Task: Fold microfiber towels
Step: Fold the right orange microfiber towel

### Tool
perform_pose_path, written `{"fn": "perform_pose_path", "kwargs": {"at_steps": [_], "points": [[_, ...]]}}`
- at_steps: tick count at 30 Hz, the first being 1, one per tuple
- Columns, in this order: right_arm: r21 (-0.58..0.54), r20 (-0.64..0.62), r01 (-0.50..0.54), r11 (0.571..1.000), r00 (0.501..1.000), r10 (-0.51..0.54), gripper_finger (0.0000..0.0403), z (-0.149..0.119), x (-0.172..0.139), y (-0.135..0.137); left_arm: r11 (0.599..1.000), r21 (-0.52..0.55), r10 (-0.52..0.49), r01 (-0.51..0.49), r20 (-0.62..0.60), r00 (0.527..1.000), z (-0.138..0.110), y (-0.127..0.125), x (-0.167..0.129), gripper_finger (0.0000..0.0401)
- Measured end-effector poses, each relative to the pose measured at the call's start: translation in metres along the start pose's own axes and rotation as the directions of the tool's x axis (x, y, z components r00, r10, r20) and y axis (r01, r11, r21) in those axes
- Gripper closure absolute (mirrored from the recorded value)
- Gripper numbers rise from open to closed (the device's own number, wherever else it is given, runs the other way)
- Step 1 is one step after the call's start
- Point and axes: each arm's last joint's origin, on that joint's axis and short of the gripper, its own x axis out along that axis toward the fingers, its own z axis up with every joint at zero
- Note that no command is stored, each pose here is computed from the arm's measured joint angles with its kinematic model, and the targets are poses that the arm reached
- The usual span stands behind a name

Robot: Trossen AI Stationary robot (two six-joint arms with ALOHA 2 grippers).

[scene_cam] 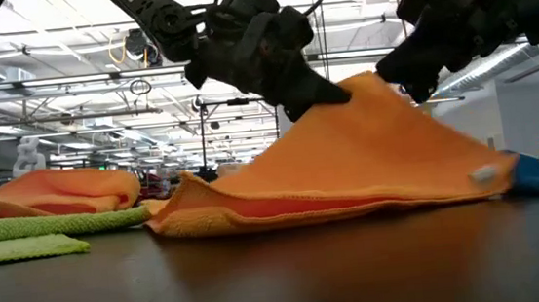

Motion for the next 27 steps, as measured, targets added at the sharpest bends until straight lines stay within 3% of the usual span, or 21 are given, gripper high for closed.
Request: {"fn": "perform_pose_path", "kwargs": {"at_steps": [7, 16, 21, 27], "points": [[0.119, -0.139, 0.073, 0.99, 0.989, -0.056, 0.0227, -0.016, 0.001, -0.007, 0.993, 0.097, 0.062, -0.059, -0.022, 0.998, 0.014, -0.008, -0.017, 0.0399], [0.134, -0.206, 0.134, 0.982, 0.973, -0.105, 0.0143, -0.044, -0.003, -0.017, 0.987, 0.147, 0.07, -0.067, -0.013, 0.997, 0.017, -0.009, -0.021, 0.0399], [0.135, -0.193, 0.128, 0.983, 0.976, -0.101, 0.0138, -0.06, -0.009, -0.022, 0.985, 0.151, 0.081, -0.078, -0.014, 0.997, 0.017, -0.008, -0.021, 0.0399], [0.158, -0.17, 0.123, 0.98, 0.981, -0.096, 0.0192, -0.074, -0.016, -0.026, 0.983, 0.158, 0.1, -0.096, -0.014, 0.995, 0.017, -0.007, -0.022, 0.0399]]}}
